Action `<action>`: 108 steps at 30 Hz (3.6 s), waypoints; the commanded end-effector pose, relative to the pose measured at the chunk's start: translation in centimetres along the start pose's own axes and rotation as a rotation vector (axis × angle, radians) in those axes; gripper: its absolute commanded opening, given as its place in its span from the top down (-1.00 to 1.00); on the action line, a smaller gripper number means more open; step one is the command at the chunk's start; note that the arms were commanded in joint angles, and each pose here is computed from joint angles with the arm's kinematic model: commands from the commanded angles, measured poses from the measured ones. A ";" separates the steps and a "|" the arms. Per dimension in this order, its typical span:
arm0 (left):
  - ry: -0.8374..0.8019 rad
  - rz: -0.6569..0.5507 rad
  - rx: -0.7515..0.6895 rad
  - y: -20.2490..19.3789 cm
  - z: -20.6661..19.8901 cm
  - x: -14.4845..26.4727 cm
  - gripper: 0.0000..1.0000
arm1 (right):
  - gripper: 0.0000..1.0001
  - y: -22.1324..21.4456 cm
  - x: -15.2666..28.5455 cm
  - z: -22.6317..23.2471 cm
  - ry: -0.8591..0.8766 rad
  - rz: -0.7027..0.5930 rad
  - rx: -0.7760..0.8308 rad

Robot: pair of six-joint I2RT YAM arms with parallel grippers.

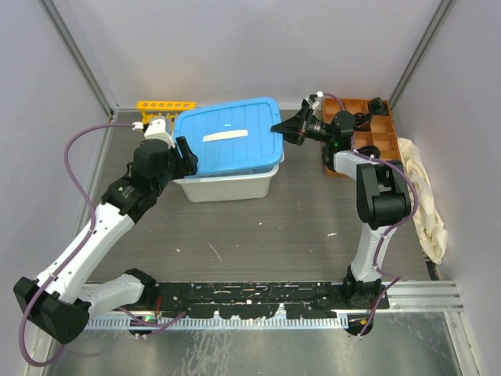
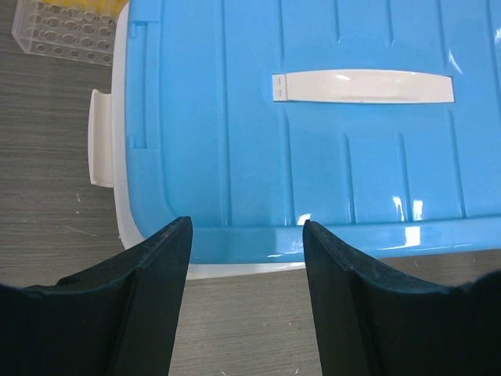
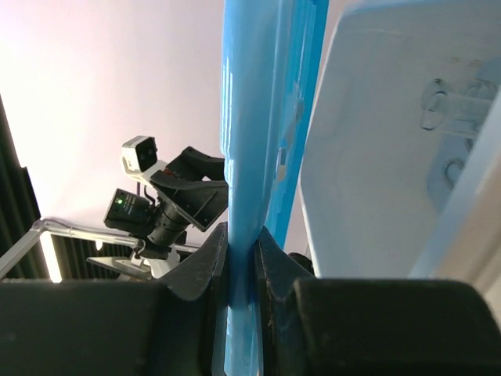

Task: Organize the chemistry lab equipment
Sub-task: Close the lid of the storage box.

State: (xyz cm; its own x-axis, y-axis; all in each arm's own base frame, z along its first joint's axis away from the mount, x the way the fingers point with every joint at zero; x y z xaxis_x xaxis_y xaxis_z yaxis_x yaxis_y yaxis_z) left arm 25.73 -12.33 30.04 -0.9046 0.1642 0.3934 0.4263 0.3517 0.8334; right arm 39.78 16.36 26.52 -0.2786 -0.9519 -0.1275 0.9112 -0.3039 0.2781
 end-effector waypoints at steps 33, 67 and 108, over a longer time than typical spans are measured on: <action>-0.052 -0.053 0.037 1.6 -0.8 0.0 -0.20 | 0.98 -1.0 -0.6 0.1 0.003 0.020 0.061; -0.066 -0.023 0.060 0.7 -0.6 -0.6 -0.21 | 0.37 -0.1 -0.4 -1.3 -0.330 -0.015 0.220; -0.045 -0.028 0.054 1.2 -0.2 -0.7 -0.21 | 0.98 0.3 -3.6 4.8 -0.806 -0.048 0.805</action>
State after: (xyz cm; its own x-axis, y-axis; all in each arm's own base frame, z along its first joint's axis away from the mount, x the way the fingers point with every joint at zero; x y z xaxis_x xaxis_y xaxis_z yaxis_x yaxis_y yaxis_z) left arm 26.54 -12.27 28.85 -0.8901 0.1921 0.4132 0.4556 0.3858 0.8022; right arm 38.12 19.20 31.43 -0.6865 -0.5780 0.4412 0.5352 0.0091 0.8447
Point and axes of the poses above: each gripper's point midway between its finger pads, its own x axis back along the fingers, its own z axis along the line the jaws close on, y = z × x, the point moved 7 cm from there along x, back along the fingers, and after that the axes turned 6 degrees about x, right-handed, at the moved point
